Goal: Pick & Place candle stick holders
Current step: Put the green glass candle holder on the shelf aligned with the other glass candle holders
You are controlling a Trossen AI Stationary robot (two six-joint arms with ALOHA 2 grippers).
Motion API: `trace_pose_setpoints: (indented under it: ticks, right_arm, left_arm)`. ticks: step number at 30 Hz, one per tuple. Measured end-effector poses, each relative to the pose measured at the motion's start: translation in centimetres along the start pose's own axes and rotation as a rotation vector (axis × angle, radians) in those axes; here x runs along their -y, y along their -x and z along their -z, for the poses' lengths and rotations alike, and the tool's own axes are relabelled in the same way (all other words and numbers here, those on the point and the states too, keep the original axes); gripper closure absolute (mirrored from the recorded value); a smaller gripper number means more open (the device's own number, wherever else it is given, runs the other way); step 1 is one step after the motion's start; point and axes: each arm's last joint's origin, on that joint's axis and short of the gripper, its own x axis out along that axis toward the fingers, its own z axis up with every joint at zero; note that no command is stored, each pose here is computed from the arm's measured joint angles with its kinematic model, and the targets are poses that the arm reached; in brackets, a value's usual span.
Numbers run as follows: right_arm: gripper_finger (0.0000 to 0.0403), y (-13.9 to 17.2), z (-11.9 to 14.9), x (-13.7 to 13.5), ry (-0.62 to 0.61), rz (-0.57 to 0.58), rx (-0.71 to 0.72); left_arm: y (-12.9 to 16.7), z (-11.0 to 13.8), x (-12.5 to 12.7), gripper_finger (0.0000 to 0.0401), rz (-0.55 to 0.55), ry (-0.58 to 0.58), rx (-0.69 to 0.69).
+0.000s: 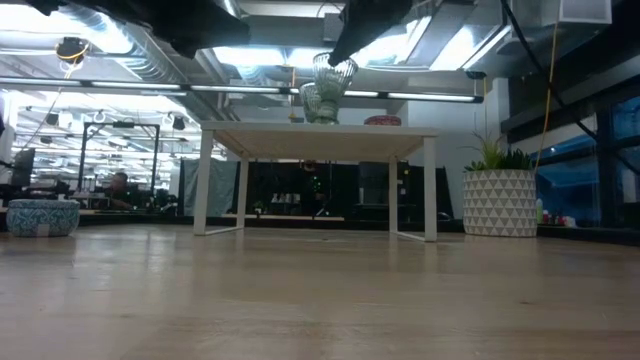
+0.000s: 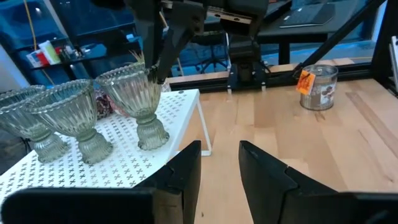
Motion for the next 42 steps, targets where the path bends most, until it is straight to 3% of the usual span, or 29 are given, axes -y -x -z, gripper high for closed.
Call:
trace_pose_setpoints:
  ticks: [22, 29, 42]
  right_arm:
    - [0.0376, 0.3, -0.6, -1.2, 0.160, -0.015, 0.031]
    - [0.0376, -1.2, -0.7, -1.4, 0.220, 0.000, 0.009]
    - [0.0376, -1.0, -0.5, -1.3, 0.225, 0.024, -0.013]
  left_arm:
    - [0.0, 0.0, 0.0, 0.0297, 0.000, -0.001, -0.001]
    - [0.0, 0.1, 0.0, 0.0297, 0.000, -0.003, -0.004]
    - [0.0, 0.1, 0.0, 0.0297, 0.001, -0.006, -0.010]
